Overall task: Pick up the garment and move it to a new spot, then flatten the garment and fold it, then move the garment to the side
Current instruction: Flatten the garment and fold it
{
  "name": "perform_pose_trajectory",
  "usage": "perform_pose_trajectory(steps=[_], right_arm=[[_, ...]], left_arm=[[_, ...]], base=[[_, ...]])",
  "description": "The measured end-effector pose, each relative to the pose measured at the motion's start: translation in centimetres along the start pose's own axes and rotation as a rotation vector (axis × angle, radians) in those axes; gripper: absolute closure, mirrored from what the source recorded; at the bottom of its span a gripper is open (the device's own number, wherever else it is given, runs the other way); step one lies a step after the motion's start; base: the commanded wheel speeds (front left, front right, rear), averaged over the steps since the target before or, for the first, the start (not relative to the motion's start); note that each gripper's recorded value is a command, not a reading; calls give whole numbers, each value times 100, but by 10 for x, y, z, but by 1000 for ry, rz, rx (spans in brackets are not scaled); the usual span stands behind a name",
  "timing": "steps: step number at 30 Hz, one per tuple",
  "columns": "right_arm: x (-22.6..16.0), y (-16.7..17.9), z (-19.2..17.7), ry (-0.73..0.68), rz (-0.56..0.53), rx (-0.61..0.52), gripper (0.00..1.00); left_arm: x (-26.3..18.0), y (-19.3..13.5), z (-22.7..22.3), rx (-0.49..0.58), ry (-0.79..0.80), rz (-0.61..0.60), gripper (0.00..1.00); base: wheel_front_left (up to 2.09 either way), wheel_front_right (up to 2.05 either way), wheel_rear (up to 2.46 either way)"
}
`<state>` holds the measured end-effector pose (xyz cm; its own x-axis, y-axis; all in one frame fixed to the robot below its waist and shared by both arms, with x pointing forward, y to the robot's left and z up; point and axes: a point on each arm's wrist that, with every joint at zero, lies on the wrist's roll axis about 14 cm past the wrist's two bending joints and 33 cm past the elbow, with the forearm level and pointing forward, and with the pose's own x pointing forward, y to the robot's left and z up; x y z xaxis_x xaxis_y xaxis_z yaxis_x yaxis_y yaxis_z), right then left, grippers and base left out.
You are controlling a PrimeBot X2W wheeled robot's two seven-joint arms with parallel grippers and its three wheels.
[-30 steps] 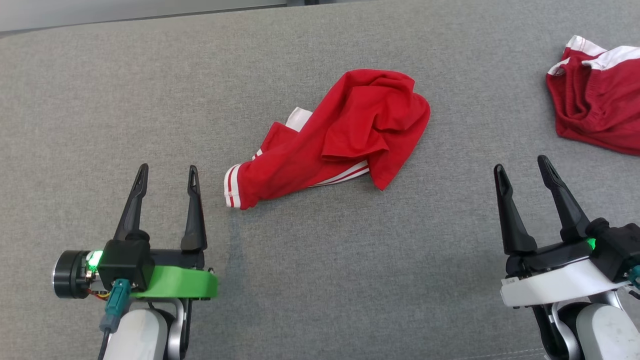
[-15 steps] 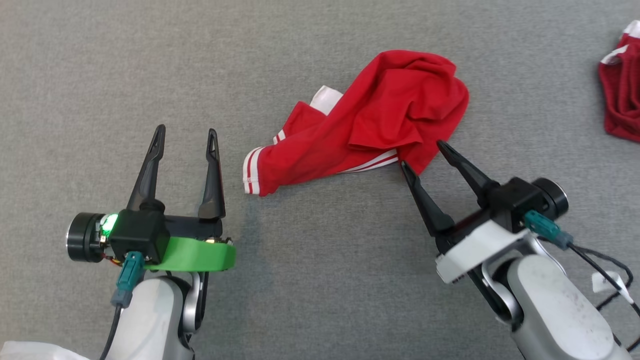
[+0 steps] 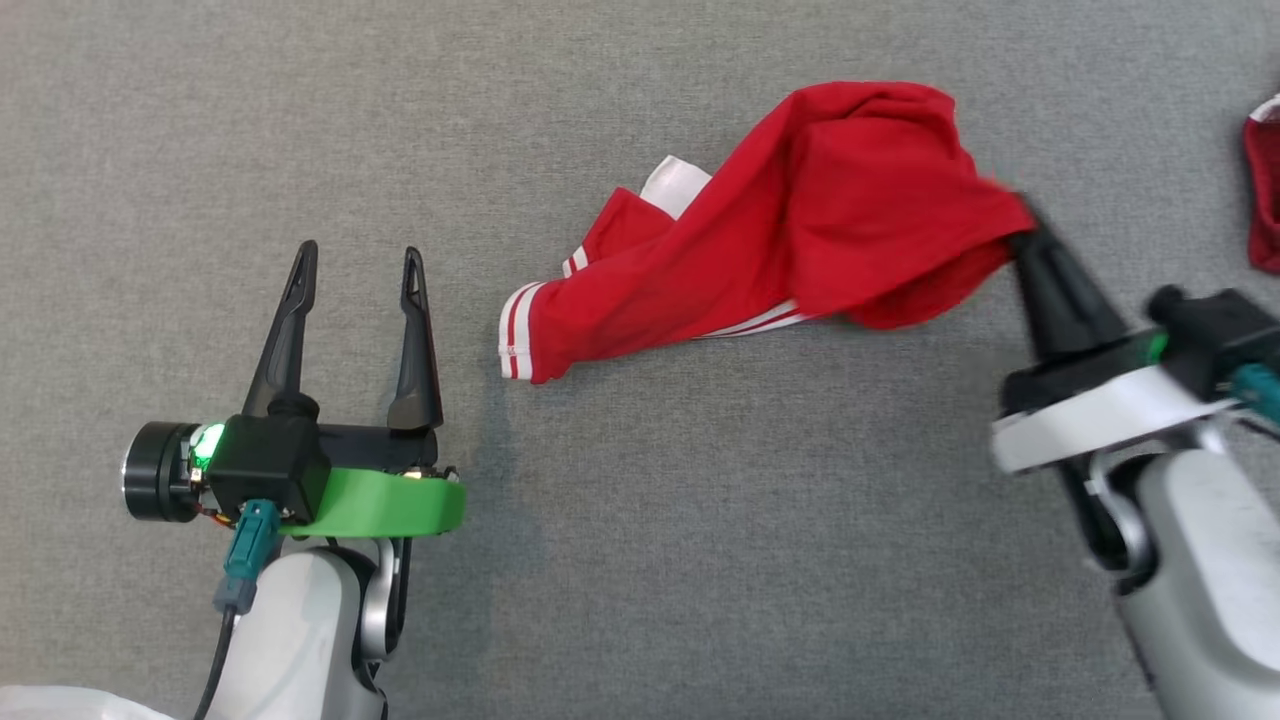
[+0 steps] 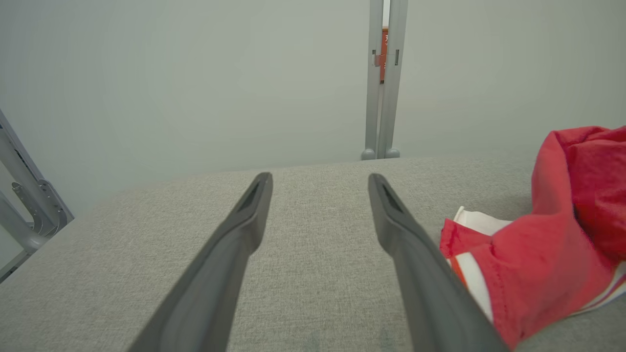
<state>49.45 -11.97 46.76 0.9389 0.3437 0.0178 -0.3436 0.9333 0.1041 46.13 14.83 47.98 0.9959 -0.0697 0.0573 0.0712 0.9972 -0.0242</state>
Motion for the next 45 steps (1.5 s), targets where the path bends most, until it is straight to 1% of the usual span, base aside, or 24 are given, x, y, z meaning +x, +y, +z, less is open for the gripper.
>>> perform_pose_trajectory(steps=[3, 7, 9, 10, 11, 16, 20, 22, 27, 31, 35, 40, 43, 45], right_arm=[[-9, -37, 10, -22, -101, -26, 100], [-20, -70, 7, -13, -206, -3, 100], [-26, -80, -2, 15, -243, 4, 59], [-29, -85, -8, 32, -262, 8, 15], [-32, -87, -12, 43, -271, 11, 0], [-46, -90, -15, 42, -297, -6, 0], [-68, -81, -19, 68, -290, -43, 0], [-70, -69, -8, 34, -266, -50, 0], [-71, -35, 37, -101, -197, -59, 0], [-77, -16, 55, -132, -163, -48, 0], [-85, -14, 64, -145, -169, -50, 0], [-89, -16, 66, -143, -182, -49, 0], [-88, -16, 66, -144, -181, -48, 0], [-86, -16, 65, -141, -179, -47, 0]], left_arm=[[2, -4, 0, -1, -2, -12, 0], [3, -7, -3, -1, 2, -22, 0], [4, -7, -4, -1, 4, -25, 0], [4, -8, -5, -1, 5, -26, 0], [4, -8, -5, -2, 6, -26, 0], [3, -5, -2, 3, -1, -20, 0], [-5, 1, -2, 7, 8, 7, 0], [-10, 3, -2, 7, 12, 17, 0], [-22, 7, 2, 6, 15, 35, 0], [-28, 3, 8, 3, 4, 25, 0], [-32, -2, 10, 1, 2, 9, 0], [-33, -8, 8, -4, 8, -5, 0], [-35, -18, 3, -36, 41, -43, 0], [-36, -32, -4, -64, 88, -95, 0]], base=[[0, 0, 0], [0, 0, 0], [0, 0, 0], [0, 0, 0], [0, 0, 0], [0, 0, 0], [0, 0, 0], [0, 0, 0], [0, 0, 0], [0, 0, 0], [0, 0, 0], [0, 0, 0], [0, 0, 0], [0, 0, 0]])
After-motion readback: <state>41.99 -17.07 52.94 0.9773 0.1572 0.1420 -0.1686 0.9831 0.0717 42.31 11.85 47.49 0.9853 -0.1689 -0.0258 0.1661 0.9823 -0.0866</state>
